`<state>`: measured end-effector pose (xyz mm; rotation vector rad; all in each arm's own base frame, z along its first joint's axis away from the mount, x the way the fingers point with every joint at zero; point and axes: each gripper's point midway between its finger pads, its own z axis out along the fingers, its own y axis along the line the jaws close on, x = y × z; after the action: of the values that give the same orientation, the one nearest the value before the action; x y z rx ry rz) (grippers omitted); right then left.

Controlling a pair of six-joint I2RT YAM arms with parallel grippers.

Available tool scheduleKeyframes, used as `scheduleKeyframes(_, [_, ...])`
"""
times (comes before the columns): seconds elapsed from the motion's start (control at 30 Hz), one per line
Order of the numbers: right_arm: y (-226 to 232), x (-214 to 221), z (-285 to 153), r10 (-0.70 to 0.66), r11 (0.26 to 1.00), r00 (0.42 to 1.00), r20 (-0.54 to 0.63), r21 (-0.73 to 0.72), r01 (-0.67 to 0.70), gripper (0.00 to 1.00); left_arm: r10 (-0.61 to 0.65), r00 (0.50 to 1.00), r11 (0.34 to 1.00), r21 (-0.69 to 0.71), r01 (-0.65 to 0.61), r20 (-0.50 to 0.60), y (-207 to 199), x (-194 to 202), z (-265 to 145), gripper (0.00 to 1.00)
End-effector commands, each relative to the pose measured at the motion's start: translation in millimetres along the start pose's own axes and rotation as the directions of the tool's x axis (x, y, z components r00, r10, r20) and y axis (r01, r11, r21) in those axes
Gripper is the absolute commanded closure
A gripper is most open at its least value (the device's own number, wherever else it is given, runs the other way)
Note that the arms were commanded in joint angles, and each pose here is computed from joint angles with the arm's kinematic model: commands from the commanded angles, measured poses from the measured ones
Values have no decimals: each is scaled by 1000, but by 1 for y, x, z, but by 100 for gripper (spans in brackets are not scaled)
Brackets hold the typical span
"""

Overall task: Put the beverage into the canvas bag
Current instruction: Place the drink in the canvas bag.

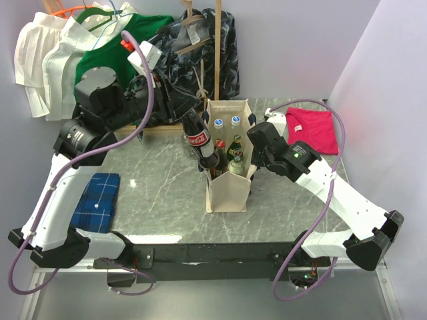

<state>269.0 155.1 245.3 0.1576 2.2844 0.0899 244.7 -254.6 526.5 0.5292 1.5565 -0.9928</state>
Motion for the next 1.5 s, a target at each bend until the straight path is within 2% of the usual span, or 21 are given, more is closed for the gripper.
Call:
scheduleKeyframes(0.0, [-4,-21,-11,52,999,995,83,-5,-52,100,36,978,993,102,-57,204,-31,-53,-4,99])
scheduleKeyframes(0.7, [-3,-35,-24,46,999,992,115,-34,-42,100,70,987,998,-4,-70,145,-22,-21,18,99])
scheduleKeyframes(1.47, [5,-52,-39,59,994,987,150,-102,-44,100,99,993,995,-21,-98,58,-21,19,25,99])
